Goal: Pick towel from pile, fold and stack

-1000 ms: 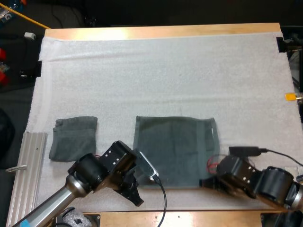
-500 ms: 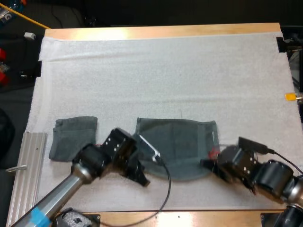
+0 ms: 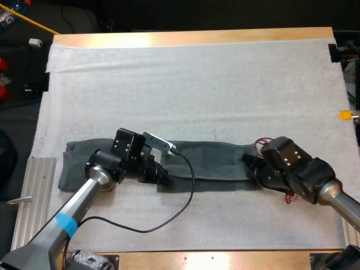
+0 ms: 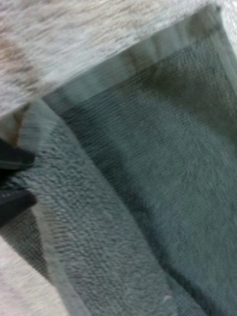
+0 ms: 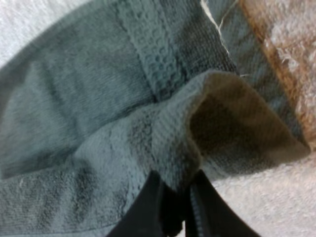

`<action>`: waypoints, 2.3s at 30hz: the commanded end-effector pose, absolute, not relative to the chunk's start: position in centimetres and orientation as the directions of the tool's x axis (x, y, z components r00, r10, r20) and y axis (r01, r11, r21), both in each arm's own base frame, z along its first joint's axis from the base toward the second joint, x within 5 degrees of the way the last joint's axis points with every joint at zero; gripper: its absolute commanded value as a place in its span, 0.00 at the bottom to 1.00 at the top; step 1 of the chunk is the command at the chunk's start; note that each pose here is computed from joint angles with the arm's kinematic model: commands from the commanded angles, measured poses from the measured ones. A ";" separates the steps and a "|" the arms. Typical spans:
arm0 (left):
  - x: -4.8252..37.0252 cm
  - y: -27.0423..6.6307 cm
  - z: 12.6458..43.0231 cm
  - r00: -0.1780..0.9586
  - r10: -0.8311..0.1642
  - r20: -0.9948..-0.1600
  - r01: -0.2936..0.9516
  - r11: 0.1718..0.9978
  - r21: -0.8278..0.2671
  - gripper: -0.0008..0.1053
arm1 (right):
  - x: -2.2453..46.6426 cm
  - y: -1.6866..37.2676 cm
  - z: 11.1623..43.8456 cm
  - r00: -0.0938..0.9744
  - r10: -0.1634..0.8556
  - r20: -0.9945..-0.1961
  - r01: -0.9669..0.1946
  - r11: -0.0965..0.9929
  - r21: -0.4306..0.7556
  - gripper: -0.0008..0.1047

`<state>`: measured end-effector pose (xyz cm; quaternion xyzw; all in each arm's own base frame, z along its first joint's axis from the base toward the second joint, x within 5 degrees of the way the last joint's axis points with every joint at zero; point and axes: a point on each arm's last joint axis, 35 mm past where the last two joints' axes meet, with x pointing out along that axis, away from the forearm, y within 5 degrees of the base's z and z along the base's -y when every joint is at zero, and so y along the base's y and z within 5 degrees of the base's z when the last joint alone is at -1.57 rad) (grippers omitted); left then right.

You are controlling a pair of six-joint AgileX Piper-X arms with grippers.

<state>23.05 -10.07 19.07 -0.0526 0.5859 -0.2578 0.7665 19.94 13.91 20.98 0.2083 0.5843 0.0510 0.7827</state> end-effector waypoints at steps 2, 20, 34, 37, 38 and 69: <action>23.6 -10.3 19.2 0.210 -0.475 -0.855 0.341 0.855 -0.391 0.01 | 20.4 14.0 21.0 0.334 0.309 -0.890 0.161 0.912 0.377 0.01; 24.8 -10.6 18.7 0.288 -0.457 -0.841 0.354 0.867 -0.350 0.01 | 21.5 14.2 20.1 0.397 0.248 -0.884 0.241 0.901 0.361 0.01; 25.2 -10.7 18.9 0.316 -0.467 -0.826 0.358 0.865 -0.352 0.50 | 24.0 16.1 18.3 0.462 0.352 -0.814 0.182 0.860 0.476 0.52; 25.2 -10.7 18.9 0.316 -0.467 -0.826 0.353 0.866 -0.355 0.50 | 24.6 16.3 18.5 0.518 0.347 -0.782 0.182 0.849 0.497 0.51; 25.2 -10.7 18.9 0.315 -0.469 -0.825 0.353 0.865 -0.356 0.50 | 24.8 16.3 18.6 0.538 0.341 -0.771 0.186 0.844 0.503 0.51; 18.9 -8.5 27.4 0.410 -0.558 -0.722 0.382 0.824 -0.419 0.50 | 22.5 12.5 25.4 0.567 0.483 -0.668 -0.196 0.866 0.460 0.51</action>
